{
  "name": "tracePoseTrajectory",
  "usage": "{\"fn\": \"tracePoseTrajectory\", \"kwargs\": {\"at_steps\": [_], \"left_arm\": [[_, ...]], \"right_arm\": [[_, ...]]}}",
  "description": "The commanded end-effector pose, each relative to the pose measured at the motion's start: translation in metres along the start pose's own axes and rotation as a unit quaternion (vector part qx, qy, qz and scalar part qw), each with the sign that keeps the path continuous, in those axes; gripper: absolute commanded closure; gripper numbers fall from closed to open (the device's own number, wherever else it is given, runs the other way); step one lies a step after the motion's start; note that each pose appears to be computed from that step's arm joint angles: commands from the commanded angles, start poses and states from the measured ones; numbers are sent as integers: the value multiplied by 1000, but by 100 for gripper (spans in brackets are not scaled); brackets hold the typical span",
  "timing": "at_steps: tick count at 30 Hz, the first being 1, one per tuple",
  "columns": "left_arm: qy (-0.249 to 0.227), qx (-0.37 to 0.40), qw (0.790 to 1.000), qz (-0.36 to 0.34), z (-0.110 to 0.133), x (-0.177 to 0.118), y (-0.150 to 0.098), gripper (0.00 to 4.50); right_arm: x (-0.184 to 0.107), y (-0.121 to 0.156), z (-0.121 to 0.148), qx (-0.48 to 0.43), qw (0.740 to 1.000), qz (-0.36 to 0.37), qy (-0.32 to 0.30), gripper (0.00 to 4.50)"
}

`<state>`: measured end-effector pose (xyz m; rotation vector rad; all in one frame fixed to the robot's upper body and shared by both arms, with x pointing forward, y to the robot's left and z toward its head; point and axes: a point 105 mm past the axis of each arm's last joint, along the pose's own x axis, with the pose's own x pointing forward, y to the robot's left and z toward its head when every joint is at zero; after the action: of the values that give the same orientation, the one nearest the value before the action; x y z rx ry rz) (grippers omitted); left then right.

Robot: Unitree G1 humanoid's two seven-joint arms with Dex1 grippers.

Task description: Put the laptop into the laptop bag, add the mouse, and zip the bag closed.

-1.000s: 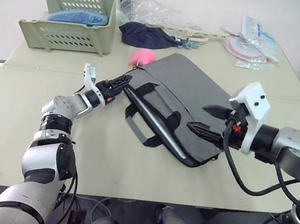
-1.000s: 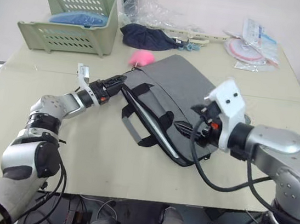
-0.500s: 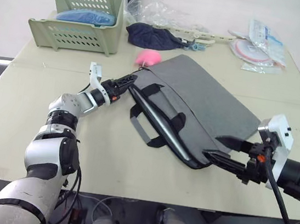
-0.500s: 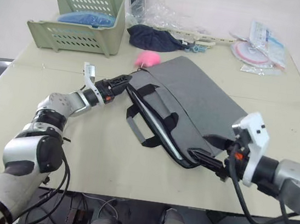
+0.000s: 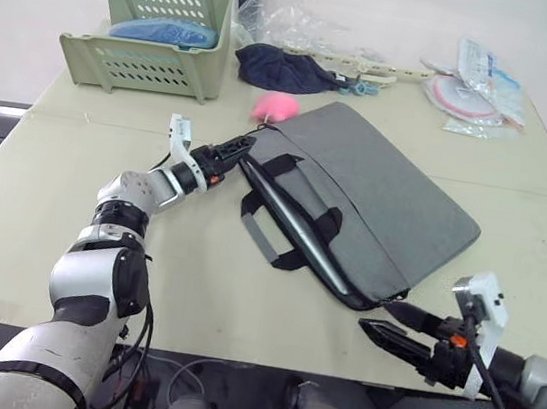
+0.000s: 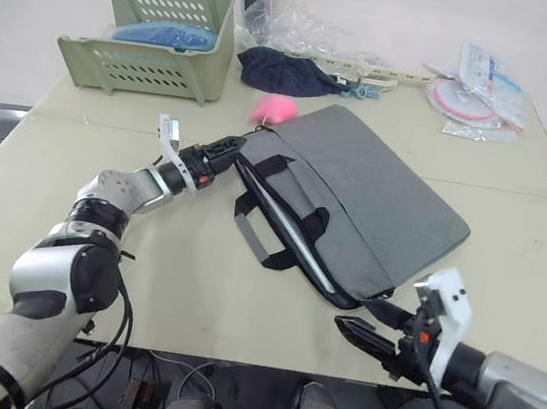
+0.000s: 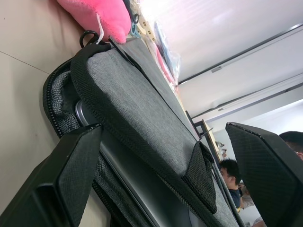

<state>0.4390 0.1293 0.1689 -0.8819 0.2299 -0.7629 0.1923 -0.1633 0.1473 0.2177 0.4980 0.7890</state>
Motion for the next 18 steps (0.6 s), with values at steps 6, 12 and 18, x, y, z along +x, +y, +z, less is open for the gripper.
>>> {"fn": "tracePoseTrajectory", "kwargs": {"at_steps": [6,12,18], "left_arm": [[-17,6,1000,-17,7,8,-10,0],[-20,-5,1000,-17,1,14,-9,0],[-24,-6,999,-21,2,18,-13,0]], "right_arm": [[-6,-5,-7,47,998,-27,-32,96],[-6,-9,-11,58,997,-34,-32,96],[-1,-7,-9,55,997,-34,-37,96]]}}
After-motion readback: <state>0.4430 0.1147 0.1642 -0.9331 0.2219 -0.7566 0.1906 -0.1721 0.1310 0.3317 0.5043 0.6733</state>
